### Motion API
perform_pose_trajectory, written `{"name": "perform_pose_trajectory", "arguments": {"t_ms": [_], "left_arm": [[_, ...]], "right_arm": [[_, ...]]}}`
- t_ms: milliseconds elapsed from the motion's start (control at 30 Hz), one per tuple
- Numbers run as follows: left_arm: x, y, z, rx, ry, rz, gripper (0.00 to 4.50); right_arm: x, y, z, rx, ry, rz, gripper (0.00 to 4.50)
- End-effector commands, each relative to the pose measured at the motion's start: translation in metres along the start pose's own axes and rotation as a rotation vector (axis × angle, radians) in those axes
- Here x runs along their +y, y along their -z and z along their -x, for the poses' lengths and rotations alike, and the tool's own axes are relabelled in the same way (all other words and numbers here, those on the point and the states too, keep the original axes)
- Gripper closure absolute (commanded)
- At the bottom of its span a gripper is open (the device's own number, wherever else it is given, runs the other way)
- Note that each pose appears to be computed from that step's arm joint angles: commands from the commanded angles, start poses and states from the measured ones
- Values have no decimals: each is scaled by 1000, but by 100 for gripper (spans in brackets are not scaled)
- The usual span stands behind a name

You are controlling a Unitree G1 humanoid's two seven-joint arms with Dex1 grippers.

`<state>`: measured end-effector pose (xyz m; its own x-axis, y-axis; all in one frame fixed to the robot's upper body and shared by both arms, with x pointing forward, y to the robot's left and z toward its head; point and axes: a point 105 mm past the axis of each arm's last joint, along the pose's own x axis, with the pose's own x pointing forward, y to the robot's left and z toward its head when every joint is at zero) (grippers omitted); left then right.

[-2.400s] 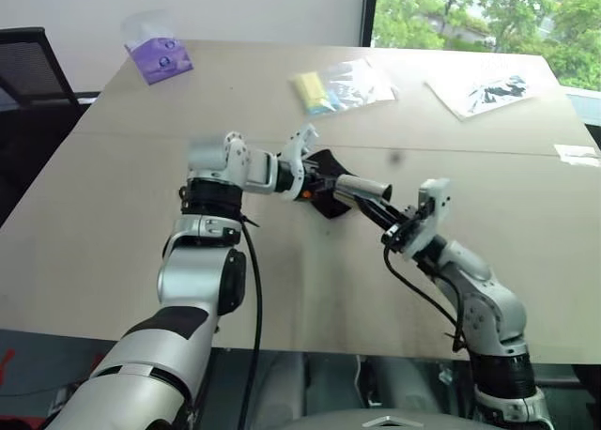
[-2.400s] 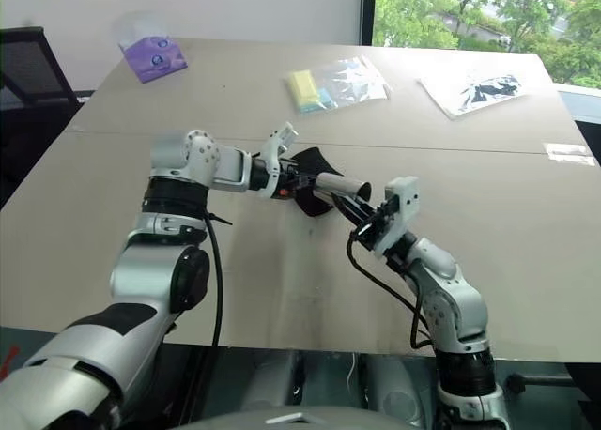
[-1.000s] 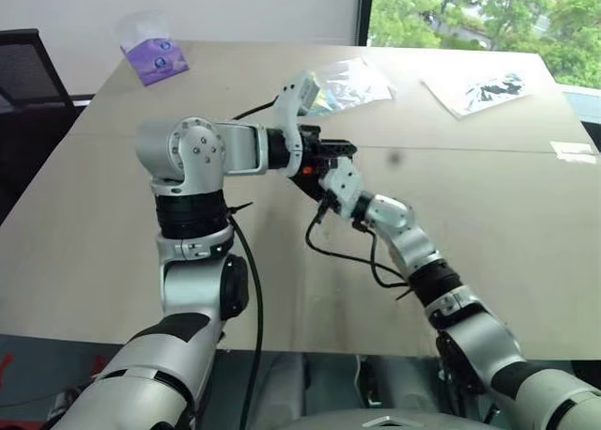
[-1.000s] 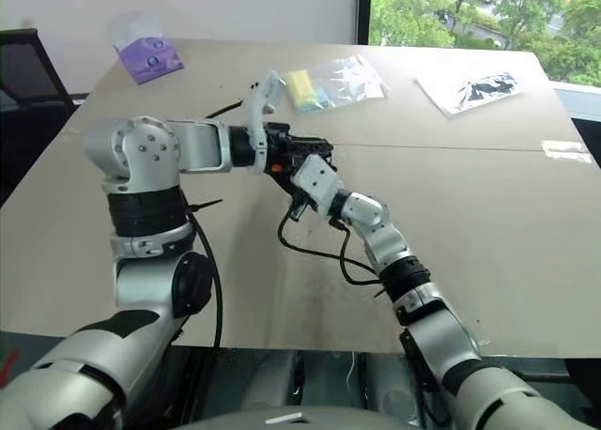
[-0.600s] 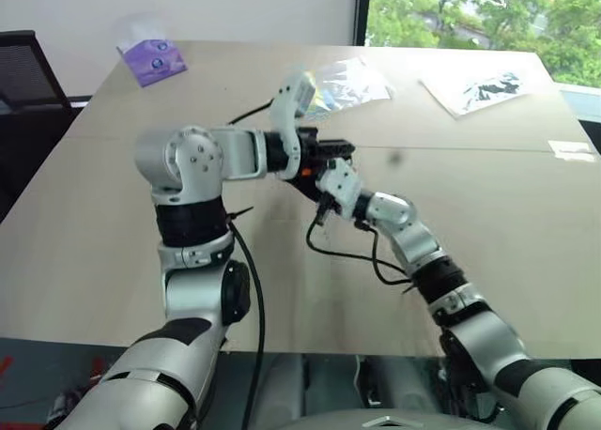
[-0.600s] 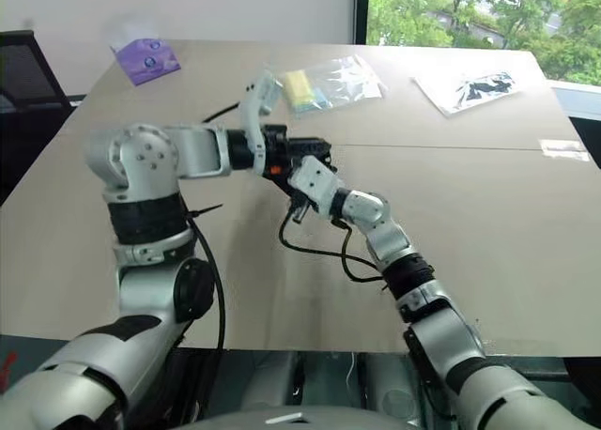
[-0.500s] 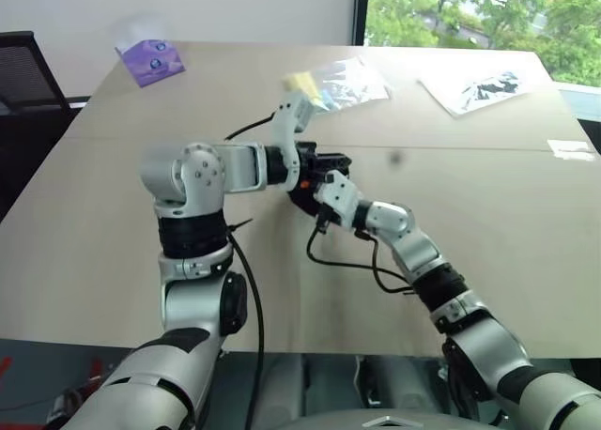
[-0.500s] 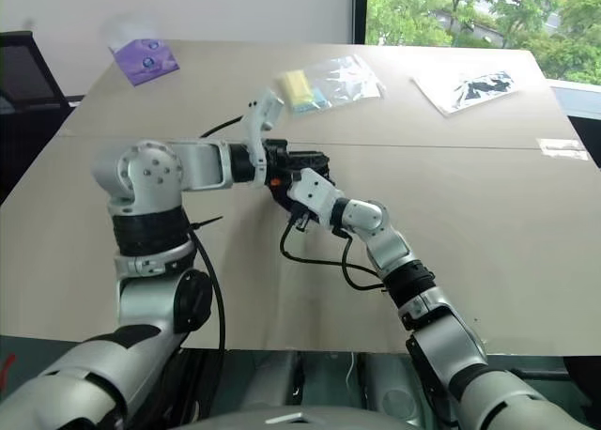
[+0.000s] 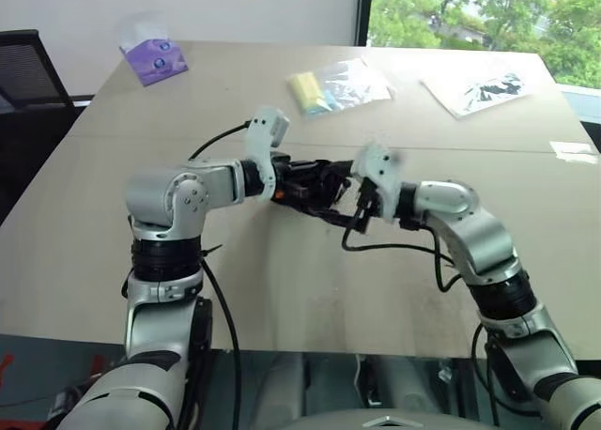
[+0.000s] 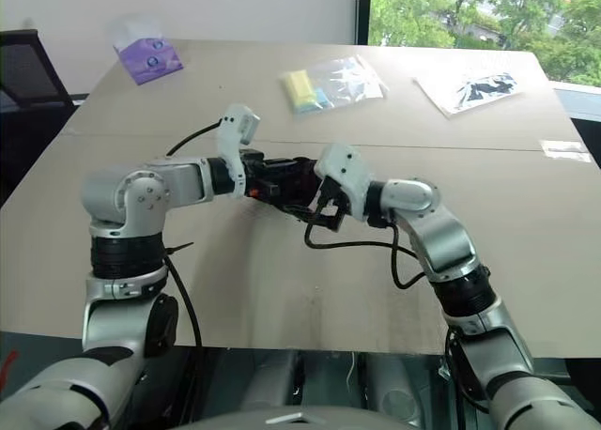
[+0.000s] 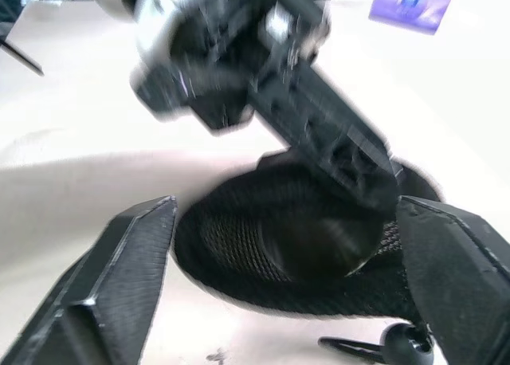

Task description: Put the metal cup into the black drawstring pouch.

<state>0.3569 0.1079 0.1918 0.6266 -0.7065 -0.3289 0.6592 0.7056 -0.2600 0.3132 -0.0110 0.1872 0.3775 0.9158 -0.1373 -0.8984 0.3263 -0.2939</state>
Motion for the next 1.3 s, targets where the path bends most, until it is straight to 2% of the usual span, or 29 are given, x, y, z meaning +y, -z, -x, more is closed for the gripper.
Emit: {"name": "perform_pose_trajectory", "arguments": {"t_ms": [33,100,200,267,367,500,633,867,1033,1300], "left_arm": [[7,-11,8,-52,-12,-28,450],[10,-13,10,-69,-12,-37,450],[14,-29,18,-225,4,-65,450],[18,-33,26,-274,5,-106,450],[22,-35,39,-295,35,-169,450],[27,-37,53,-320,101,-196,450],[36,-35,57,-298,91,-236,450],[27,-44,67,-277,164,-319,450],[33,-39,70,-202,157,-397,450],[21,-41,70,-195,191,-423,450]], "right_arm": [[3,-22,14,-75,32,-20,8],[5,-21,22,-83,46,-33,8],[8,-12,34,-54,107,-24,8],[9,0,41,-18,142,-33,8],[8,18,49,44,201,-23,8],[3,32,49,60,273,-37,8],[-3,47,41,91,322,3,8],[-16,43,6,-29,356,12,8],[-25,34,-18,-111,358,-8,8],[-32,26,-42,-174,371,-39,8]]}}
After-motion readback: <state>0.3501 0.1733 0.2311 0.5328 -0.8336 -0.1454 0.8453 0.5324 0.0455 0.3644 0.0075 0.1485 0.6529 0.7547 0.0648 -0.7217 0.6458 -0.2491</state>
